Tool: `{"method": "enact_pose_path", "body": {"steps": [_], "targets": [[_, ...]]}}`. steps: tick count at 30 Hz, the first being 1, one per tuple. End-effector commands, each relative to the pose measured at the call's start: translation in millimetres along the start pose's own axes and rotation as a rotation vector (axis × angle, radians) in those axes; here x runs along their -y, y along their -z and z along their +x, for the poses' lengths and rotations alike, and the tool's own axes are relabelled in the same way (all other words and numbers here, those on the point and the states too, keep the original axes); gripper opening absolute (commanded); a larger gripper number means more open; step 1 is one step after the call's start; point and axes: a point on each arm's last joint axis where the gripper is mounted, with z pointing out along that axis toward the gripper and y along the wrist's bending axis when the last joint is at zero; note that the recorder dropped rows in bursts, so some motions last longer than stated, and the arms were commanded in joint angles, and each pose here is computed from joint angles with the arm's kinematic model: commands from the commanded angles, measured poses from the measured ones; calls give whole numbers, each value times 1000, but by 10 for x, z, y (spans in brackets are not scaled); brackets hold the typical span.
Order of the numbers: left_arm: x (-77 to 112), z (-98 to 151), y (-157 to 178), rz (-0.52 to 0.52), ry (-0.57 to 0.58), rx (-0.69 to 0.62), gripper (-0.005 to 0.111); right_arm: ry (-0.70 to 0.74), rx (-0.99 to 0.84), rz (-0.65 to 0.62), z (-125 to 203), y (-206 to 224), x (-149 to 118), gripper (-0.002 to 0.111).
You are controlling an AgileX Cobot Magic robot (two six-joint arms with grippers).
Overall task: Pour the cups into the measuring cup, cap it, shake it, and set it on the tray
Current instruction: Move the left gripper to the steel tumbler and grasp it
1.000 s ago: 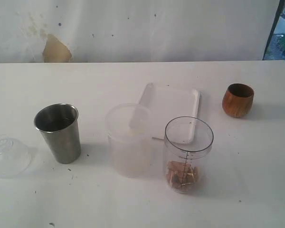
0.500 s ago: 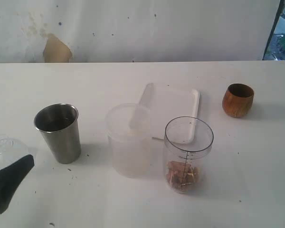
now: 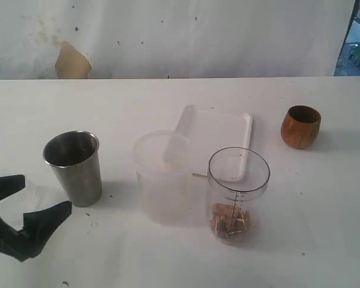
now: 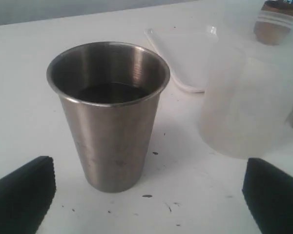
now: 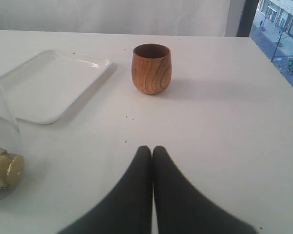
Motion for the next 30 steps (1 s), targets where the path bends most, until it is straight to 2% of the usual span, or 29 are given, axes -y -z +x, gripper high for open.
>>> {"method": "enact_pose_path", "body": {"steps": [1,8,14,19,24,30], "targets": [[-138,40,-257,6,17,-39,105,-3,2,2,14,-3,0,0],[-308,159,-593,23,17,-70,105,-3,2,2,14,-3,0,0],[-409,246,-828,46,11,-42,105,-3,2,2,14,-3,0,0],[-464,210,-938,53,-28,24,105,-3,2,2,14,-3,0,0],[-500,177,-996,53,-41,35,105,-3,2,2,14,-3,0,0],[-493,147,-1049,100,-48,39,105,-3,2,2,14,-3,0,0]]}}
